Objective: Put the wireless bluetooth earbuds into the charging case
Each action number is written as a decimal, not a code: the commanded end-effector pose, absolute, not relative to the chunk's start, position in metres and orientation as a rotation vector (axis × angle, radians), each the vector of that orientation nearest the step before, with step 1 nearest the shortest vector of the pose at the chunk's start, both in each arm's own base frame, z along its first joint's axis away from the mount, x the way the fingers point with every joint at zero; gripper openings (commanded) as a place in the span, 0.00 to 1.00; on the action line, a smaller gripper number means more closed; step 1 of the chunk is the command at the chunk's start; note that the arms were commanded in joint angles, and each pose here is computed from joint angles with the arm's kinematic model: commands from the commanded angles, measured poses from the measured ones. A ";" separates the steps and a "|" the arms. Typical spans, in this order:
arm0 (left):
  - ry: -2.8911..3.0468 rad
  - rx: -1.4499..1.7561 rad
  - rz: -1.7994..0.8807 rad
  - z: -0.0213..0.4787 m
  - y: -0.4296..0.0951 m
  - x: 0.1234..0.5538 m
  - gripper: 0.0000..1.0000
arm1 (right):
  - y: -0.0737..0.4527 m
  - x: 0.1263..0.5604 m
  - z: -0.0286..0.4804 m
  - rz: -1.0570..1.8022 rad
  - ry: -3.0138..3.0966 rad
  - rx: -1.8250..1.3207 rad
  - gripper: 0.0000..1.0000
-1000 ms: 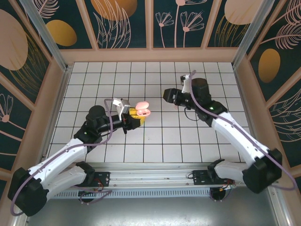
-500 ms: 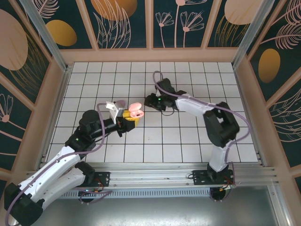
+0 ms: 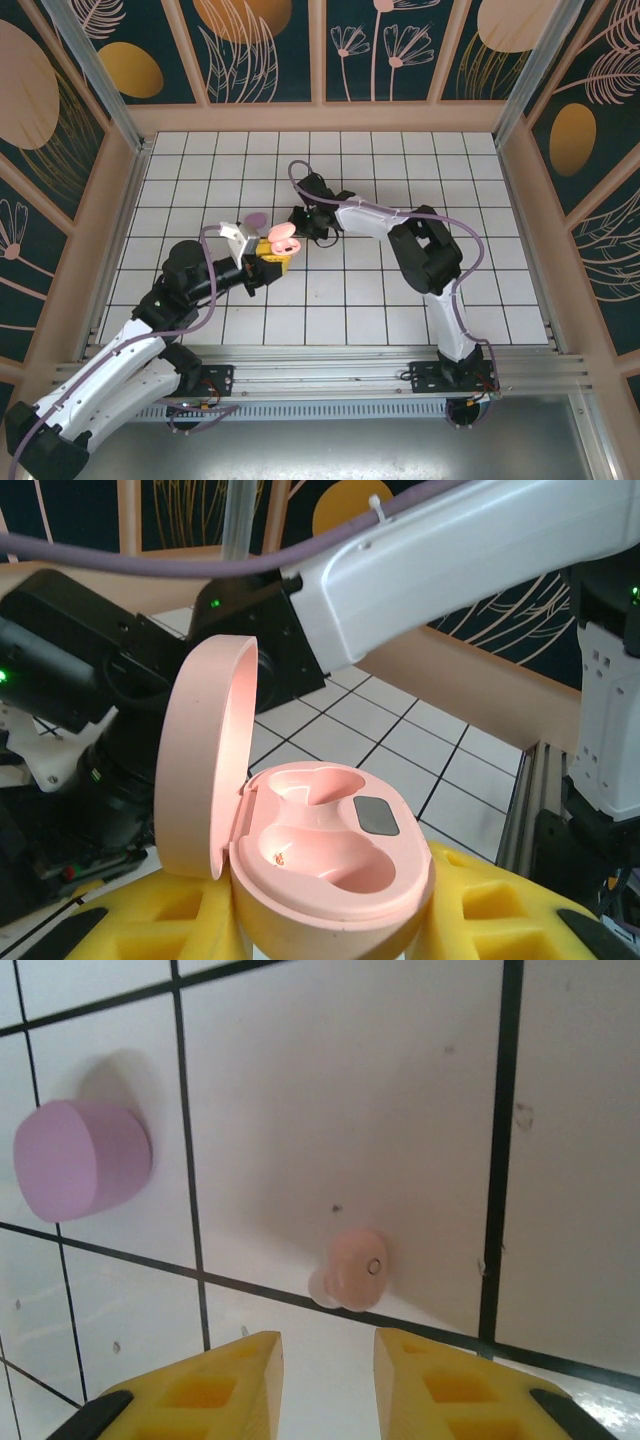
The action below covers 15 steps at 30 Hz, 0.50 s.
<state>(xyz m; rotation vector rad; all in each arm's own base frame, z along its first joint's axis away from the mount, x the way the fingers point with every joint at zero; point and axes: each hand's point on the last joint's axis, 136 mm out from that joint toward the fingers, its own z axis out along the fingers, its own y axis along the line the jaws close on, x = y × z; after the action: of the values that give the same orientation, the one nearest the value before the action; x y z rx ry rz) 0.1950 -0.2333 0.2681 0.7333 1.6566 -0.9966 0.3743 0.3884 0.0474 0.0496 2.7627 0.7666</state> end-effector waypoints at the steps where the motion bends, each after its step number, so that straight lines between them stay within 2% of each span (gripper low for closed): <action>1: 1.643 0.740 -0.976 0.267 -0.232 0.196 0.22 | 0.385 0.377 0.043 0.661 2.771 0.056 0.30; 15: 1.649 0.763 -0.959 0.263 -0.233 0.197 0.22 | 0.386 0.384 0.027 0.564 2.802 0.047 0.26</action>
<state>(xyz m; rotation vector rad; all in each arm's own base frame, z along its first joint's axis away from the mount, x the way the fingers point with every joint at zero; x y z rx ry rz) 0.1957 -0.2337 0.2628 0.7531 1.6590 -0.9790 0.3869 0.3865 0.0310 0.0748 2.7852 0.6215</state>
